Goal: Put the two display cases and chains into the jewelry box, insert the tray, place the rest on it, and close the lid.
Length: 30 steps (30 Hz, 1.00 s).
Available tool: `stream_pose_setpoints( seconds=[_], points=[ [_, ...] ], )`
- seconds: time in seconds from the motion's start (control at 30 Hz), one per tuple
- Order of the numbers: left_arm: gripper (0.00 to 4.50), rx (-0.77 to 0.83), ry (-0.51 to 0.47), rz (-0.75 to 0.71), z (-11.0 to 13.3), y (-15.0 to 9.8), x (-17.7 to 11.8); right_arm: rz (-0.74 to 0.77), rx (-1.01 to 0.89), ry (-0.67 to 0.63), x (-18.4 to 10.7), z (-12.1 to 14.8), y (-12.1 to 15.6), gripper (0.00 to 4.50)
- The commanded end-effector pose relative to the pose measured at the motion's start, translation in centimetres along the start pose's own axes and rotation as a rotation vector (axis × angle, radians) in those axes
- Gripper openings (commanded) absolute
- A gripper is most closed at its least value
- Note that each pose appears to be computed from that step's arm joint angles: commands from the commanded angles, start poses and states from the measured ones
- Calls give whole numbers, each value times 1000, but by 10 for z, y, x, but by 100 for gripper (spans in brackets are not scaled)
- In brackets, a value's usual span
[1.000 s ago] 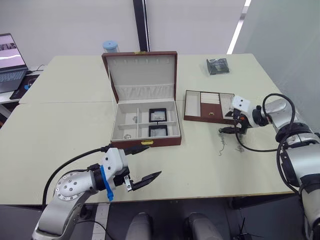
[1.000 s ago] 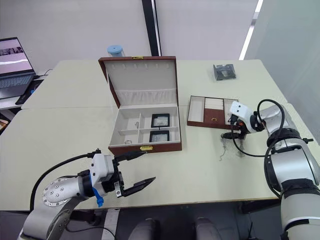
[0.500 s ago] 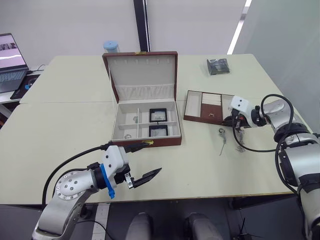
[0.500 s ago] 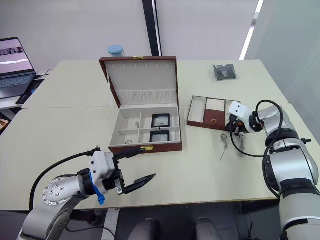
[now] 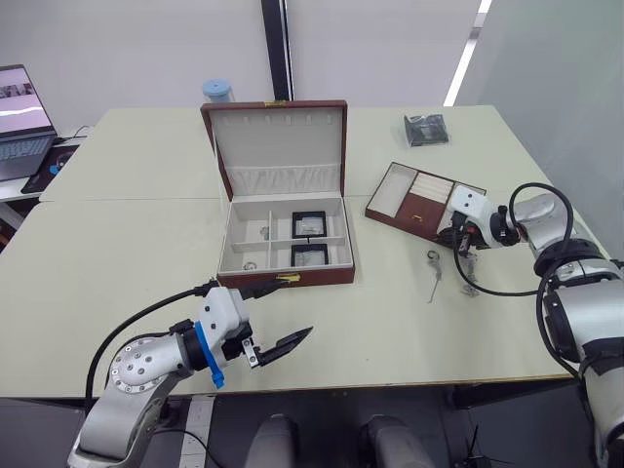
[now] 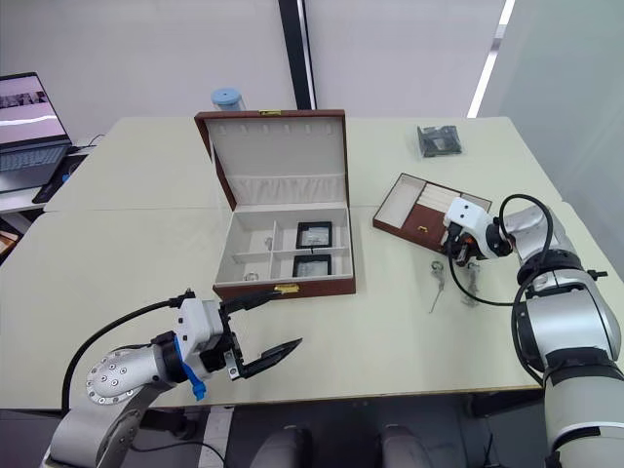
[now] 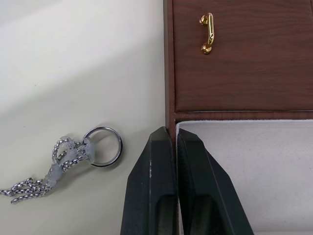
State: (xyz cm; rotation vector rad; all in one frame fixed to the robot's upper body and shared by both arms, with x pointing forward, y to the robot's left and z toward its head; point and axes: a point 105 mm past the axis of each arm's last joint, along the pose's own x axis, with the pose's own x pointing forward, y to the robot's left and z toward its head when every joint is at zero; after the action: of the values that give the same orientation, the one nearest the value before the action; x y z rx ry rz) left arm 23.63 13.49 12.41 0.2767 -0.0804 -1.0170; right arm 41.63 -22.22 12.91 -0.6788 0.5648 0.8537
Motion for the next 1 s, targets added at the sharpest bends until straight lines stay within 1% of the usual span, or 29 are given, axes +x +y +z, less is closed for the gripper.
stream_pose_setpoints(
  seconds=[0.03, 0.1, 0.2, 0.43, 0.57, 0.7, 0.83, 0.9, 1.0],
  points=[
    [450, 29, -39, 5, 6, -2, 3, -42, 34, -59, -20, 14, -15, 1],
    [450, 25, -48, 19, 6, -2, 3, -32, 40, -78, -27, 20, -17, 1],
    [450, 17, -54, 35, 4, -3, 1, -58, 58, -93, -38, 25, -25, 1],
    [450, 6, -68, 58, 4, -5, -1, 79, 52, -150, -70, 32, -13, 1],
    [450, -8, -78, 81, 6, -6, -2, 146, 13, -168, -94, 34, 12, 1],
    [450, -25, -72, 97, 4, -6, -4, 213, -7, -160, -106, 36, 51, 1],
    [450, -52, -75, 133, 4, -4, -6, 247, -64, -142, -105, 40, 82, 1],
    [450, -62, -79, 149, 4, -3, -5, 247, -102, -126, -101, 40, 91, 1],
    [450, -64, -81, 189, 5, -1, -6, 261, -119, -138, -93, 47, 102, 1]
  ],
)
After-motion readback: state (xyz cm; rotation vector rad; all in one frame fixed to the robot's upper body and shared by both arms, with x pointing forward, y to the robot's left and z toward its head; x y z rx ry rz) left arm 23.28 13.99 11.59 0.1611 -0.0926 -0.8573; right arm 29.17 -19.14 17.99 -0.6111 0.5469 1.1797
